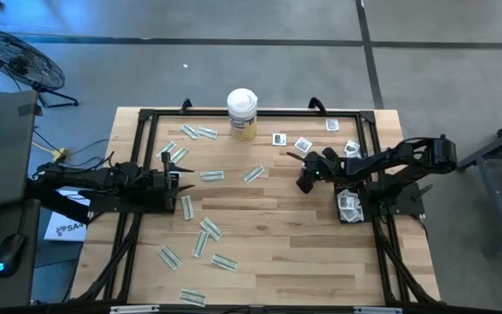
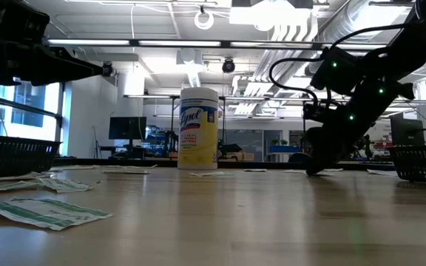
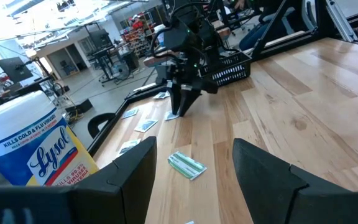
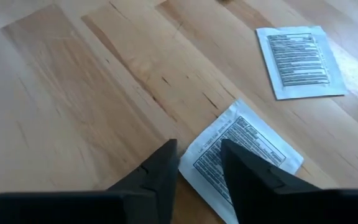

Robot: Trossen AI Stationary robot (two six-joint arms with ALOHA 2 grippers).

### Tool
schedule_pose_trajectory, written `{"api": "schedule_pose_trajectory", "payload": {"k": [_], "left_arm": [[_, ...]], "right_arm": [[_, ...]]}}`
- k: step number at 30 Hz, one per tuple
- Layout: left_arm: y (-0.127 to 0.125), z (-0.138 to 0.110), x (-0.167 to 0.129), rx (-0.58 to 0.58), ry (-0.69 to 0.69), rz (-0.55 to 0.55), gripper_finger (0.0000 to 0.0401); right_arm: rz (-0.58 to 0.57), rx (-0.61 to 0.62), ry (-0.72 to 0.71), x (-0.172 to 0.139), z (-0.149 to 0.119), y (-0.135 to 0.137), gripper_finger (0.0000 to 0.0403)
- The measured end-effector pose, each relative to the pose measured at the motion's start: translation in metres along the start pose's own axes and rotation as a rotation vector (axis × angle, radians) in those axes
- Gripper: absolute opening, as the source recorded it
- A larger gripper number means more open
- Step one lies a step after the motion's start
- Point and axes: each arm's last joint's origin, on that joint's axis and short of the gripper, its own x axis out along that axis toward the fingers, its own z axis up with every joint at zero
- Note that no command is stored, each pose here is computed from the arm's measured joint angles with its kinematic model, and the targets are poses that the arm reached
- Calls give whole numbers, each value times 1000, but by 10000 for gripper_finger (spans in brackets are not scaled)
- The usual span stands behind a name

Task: Pick & Place First Aid Supplies
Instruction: Put the towelette pack into the right black basket

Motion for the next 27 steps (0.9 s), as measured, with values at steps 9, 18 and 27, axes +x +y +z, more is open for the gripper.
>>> {"api": "schedule_pose_trajectory", "payload": {"k": [9,18,27], "left_arm": [[0,0,0,0,0,0,206],[0,0,0,0,0,0,206],[0,0,0,0,0,0,206]], "right_arm": [[-6,5,-2,0,0,0,38],[17,41,-3,-1,1,0,4],[92,81,-39,-33,11,2,1]]}}
